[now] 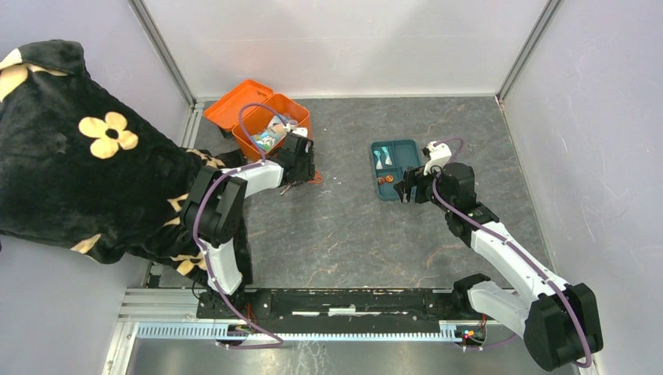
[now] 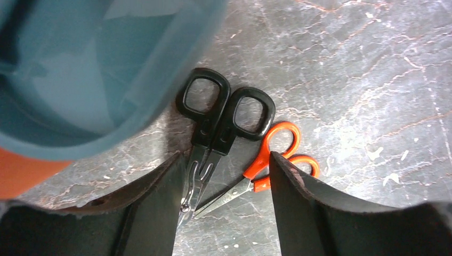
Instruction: Organize the medicine kit
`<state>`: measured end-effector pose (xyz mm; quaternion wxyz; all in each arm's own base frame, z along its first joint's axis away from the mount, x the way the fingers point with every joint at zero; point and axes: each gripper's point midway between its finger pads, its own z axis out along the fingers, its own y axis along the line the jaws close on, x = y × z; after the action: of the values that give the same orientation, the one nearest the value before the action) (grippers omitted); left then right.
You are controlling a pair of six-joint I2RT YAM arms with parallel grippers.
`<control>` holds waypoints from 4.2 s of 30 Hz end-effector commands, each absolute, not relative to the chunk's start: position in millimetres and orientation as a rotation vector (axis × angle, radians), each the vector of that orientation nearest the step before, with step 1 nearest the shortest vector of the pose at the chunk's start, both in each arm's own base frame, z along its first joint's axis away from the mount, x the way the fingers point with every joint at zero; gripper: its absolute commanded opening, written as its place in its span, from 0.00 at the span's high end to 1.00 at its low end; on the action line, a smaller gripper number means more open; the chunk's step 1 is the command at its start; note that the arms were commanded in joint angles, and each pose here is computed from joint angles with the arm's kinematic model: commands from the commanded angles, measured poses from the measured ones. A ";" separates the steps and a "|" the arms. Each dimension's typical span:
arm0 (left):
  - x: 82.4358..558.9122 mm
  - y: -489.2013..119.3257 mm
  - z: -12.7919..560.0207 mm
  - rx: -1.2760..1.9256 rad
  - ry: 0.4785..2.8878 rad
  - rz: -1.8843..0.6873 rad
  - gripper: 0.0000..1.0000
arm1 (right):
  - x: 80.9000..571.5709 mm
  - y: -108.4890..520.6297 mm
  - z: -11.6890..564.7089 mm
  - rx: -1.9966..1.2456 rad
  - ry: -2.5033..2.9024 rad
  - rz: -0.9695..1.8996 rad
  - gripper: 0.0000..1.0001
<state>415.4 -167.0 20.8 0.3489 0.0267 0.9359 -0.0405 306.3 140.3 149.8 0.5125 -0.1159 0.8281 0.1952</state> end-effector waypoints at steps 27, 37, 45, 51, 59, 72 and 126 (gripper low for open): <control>302.0 -274.6 78.7 0.298 2.422 -0.547 0.34 | 301.0 162.5 162.1 -0.370 1.963 0.573 0.23; 317.7 -201.7 193.2 0.004 2.135 -0.293 0.26 | 307.0 244.5 137.3 -0.472 2.123 0.589 0.30; 302.5 -132.2 221.1 -0.099 2.080 0.003 0.14 | 325.4 325.8 109.0 -0.384 2.267 0.600 0.34; 288.2 -99.0 254.7 -0.220 1.923 -0.003 0.09 | 333.6 357.8 85.0 -0.427 2.345 0.481 0.40; 288.5 -96.5 261.6 -0.239 1.881 -0.024 0.08 | 337.0 379.0 65.7 -0.518 2.401 0.347 0.45; 282.6 -97.4 267.5 -0.238 1.855 -0.082 0.07 | 342.7 391.1 39.0 -0.572 2.438 0.211 0.47; 292.6 -133.2 242.2 -0.176 1.953 -0.191 0.07 | 296.0 263.6 -9.8 -0.751 2.687 0.135 0.79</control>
<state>286.6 -128.2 230.0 0.5391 -0.0416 0.8395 -0.0532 314.6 283.4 16.6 0.2214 -0.2584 0.9374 0.0736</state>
